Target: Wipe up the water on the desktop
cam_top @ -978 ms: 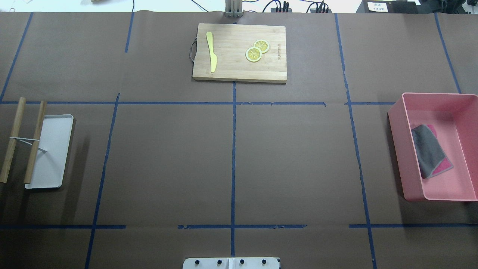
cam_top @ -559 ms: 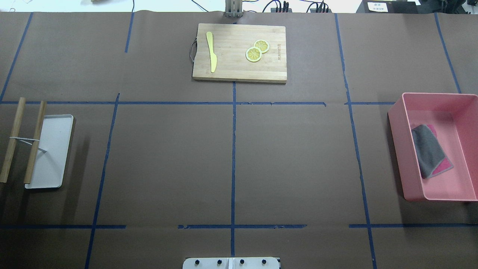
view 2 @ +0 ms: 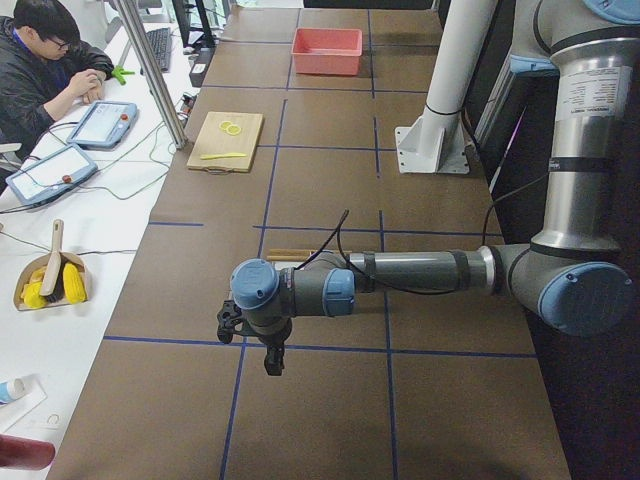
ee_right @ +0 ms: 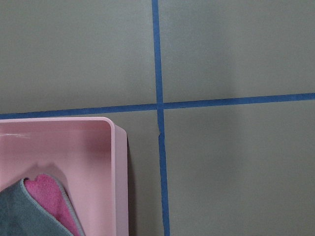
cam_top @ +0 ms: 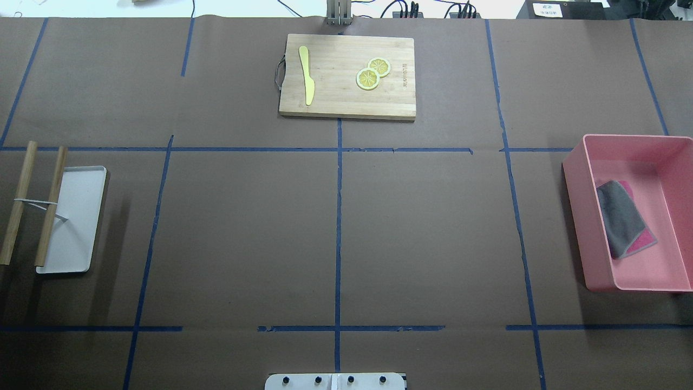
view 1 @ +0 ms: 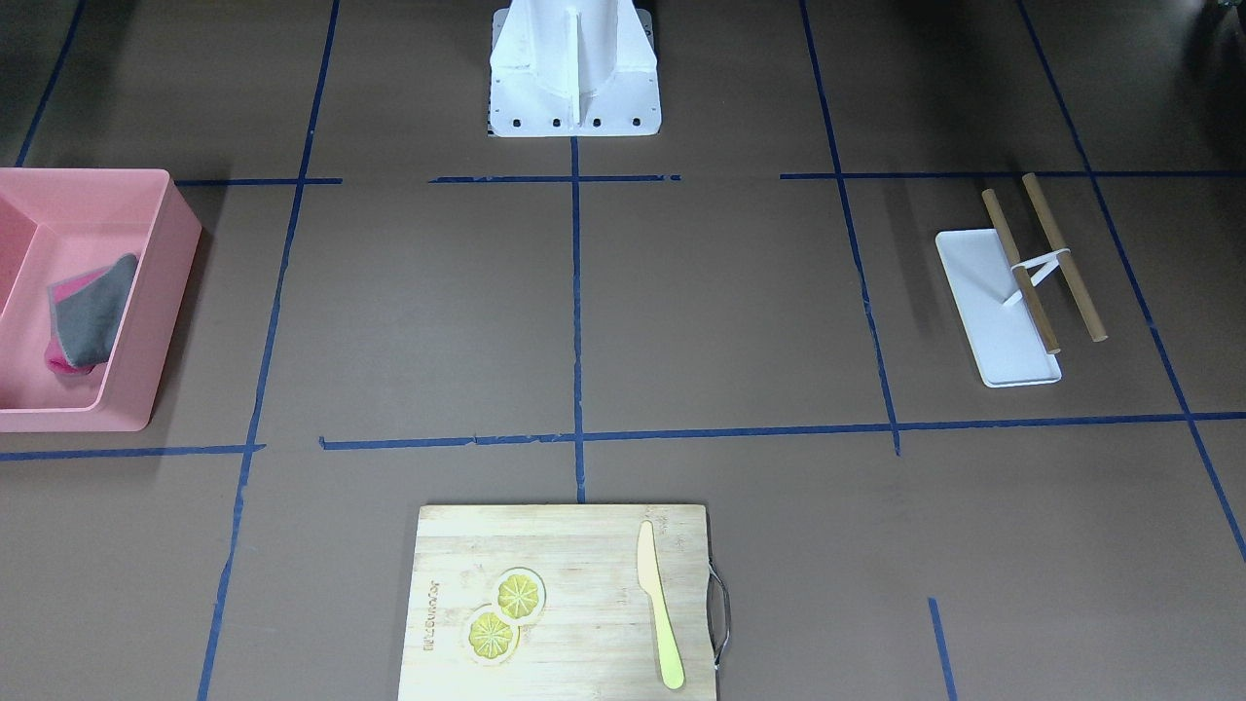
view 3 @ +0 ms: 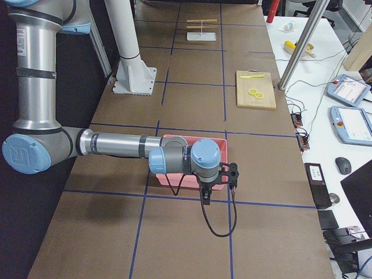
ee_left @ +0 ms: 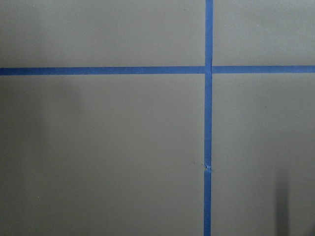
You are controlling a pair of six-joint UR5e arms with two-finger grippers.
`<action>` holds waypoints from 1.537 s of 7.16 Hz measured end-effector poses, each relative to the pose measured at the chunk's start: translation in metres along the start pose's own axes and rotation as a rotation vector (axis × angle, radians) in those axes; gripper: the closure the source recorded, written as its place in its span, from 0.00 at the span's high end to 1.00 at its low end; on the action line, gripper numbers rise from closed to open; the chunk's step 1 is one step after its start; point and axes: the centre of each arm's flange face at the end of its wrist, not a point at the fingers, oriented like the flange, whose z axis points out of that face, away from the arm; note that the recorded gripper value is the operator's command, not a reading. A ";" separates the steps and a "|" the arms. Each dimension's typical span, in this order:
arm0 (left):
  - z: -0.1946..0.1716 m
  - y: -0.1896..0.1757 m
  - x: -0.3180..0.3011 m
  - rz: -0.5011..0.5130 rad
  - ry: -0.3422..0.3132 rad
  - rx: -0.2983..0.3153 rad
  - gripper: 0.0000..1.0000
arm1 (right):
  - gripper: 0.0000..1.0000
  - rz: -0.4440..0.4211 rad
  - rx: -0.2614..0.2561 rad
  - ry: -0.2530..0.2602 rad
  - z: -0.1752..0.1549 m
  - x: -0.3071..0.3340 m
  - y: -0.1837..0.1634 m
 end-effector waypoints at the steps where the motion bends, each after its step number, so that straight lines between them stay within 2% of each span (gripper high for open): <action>1: -0.008 -0.001 0.001 -0.009 0.025 0.014 1.00 | 1.00 0.000 -0.001 0.000 0.000 0.000 0.000; 3: -0.013 -0.002 0.001 -0.018 0.053 0.024 1.00 | 1.00 0.000 -0.002 0.000 0.001 0.000 0.001; 9: -0.015 -0.003 0.001 -0.013 0.052 0.032 1.00 | 1.00 0.002 -0.005 -0.001 0.002 0.001 0.002; 11: -0.015 -0.003 0.001 -0.013 0.052 0.032 1.00 | 1.00 -0.015 -0.003 0.033 0.003 0.005 0.003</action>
